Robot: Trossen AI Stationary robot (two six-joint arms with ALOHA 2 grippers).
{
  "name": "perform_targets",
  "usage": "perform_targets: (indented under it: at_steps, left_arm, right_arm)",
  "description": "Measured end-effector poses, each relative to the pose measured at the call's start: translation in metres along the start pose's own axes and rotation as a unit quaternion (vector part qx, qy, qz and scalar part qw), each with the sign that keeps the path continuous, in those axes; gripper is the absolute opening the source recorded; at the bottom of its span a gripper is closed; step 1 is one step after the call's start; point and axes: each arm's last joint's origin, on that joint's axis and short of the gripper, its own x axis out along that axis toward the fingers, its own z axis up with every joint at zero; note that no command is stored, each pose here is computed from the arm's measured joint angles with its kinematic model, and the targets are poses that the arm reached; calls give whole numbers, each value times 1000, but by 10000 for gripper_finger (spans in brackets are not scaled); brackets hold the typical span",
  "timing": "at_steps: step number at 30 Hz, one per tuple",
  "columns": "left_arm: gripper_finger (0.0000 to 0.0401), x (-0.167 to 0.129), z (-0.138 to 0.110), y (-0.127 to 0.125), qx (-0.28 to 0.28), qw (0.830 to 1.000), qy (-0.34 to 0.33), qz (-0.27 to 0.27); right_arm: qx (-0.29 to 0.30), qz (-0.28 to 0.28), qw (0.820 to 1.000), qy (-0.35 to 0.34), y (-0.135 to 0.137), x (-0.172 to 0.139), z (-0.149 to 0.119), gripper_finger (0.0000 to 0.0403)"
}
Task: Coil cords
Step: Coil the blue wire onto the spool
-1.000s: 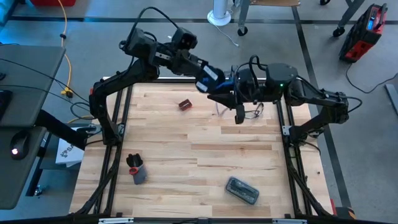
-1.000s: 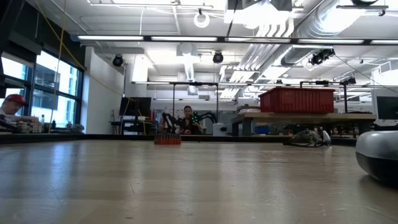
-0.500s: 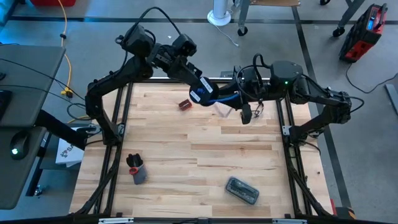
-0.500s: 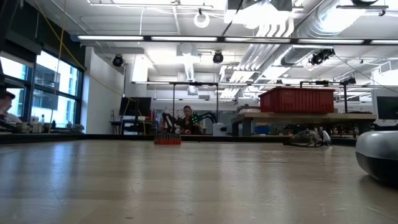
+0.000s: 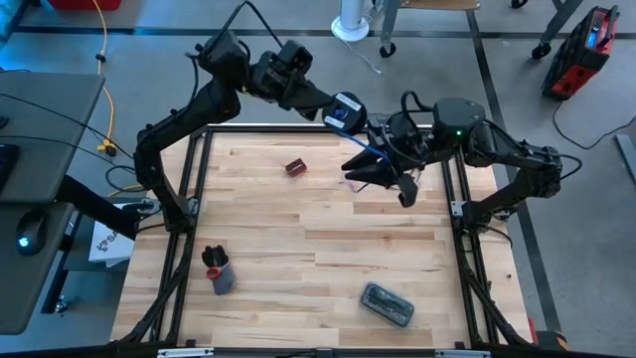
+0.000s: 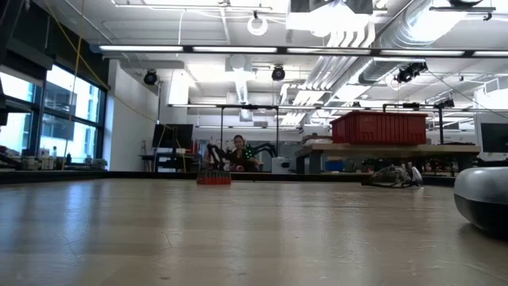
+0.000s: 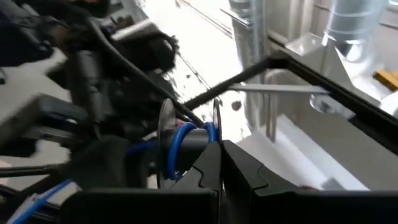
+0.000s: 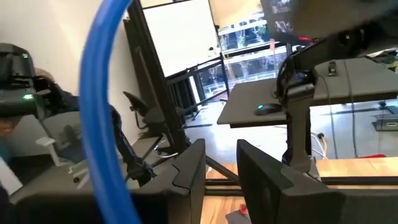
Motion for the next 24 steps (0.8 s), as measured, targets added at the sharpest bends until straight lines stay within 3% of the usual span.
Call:
perform_targets:
  at_steps: [4, 10, 17, 20, 24]
  left_arm:
    - [0, -2, 4, 1, 4, 1000, -27, 6]
    - [0, -8, 6, -4, 13, 999, -30, 6]
    - [0, -20, 15, -7, 50, 994, -92, 23]
    - [0, -20, 17, -6, 46, 992, -112, 27]
    - [0, -20, 16, -7, 34, 995, -90, 23]
  right_arm:
    - [-11, 13, 1000, 2, 1, 0, 0, 85]
    - [-5, -32, 999, -10, 0, -5, 2, 85]
    - [19, 54, 997, -45, 10, -15, 15, 92]
    - [34, 21, 998, -40, 8, -19, 14, 92]
    - [17, 0, 999, -41, 5, -18, 14, 92]
